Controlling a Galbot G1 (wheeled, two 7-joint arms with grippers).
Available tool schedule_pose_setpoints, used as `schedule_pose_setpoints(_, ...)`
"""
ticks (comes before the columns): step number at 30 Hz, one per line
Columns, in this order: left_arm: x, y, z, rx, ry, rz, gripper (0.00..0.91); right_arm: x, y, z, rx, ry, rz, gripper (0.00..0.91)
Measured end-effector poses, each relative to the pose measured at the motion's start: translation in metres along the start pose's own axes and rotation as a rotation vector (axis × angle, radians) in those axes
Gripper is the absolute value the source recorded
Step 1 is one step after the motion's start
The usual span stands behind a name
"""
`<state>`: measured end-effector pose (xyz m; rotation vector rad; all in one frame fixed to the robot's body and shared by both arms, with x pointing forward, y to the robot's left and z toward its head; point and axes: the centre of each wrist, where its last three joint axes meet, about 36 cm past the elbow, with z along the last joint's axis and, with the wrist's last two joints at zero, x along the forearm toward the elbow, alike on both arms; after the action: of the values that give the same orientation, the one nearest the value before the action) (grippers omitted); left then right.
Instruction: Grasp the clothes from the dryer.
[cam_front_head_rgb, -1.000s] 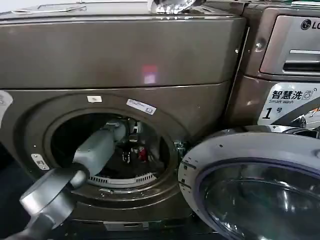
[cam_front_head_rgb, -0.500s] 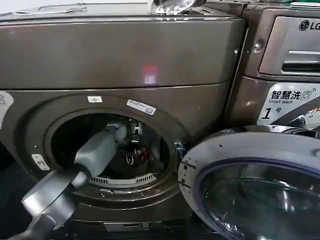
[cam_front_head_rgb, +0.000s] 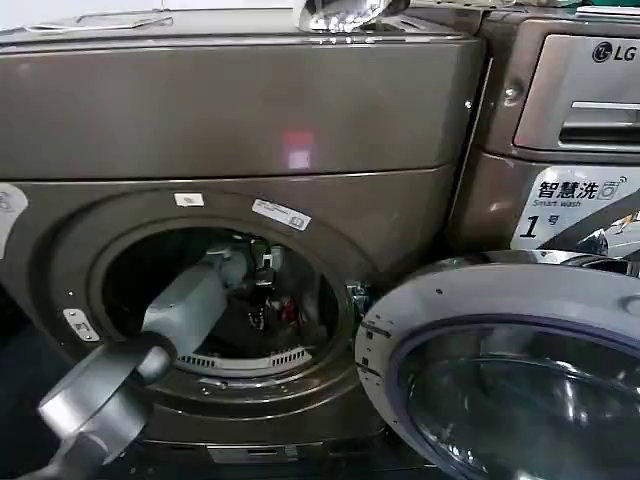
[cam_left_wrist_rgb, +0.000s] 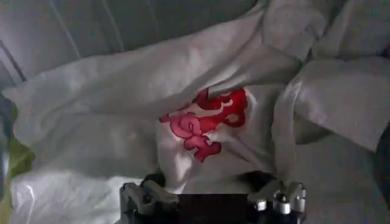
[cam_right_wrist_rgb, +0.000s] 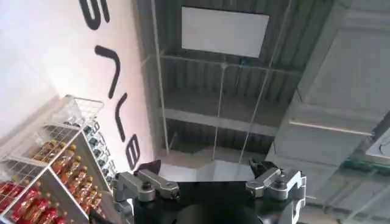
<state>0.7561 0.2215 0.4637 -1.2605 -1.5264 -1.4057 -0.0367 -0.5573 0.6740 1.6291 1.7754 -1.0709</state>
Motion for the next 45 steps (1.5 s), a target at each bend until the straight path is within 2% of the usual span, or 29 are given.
schedule_pose_setpoints(15,0.0,-0.007,0.025,0.028,0.005,-0.003,0.0,0.001,0.0,-0.002,-0.001,-0.001,-0.002,0.907)
schedule_pose_setpoints(23,0.0,-0.013,0.043,0.048,0.011,-0.007,0.0,0.001,0.0,-0.004,-0.003,-0.003,-0.004,0.907)
schedule_pose_setpoints(36,0.001,-0.015,0.048,0.058,-0.001,-0.055,0.0,0.001,-0.004,-0.005,-0.001,-0.003,0.006,0.907)
schedule_pose_setpoints(45,-0.001,-0.025,0.049,0.159,-0.103,-0.191,0.0,0.002,-0.001,-0.007,-0.011,-0.004,0.007,0.907)
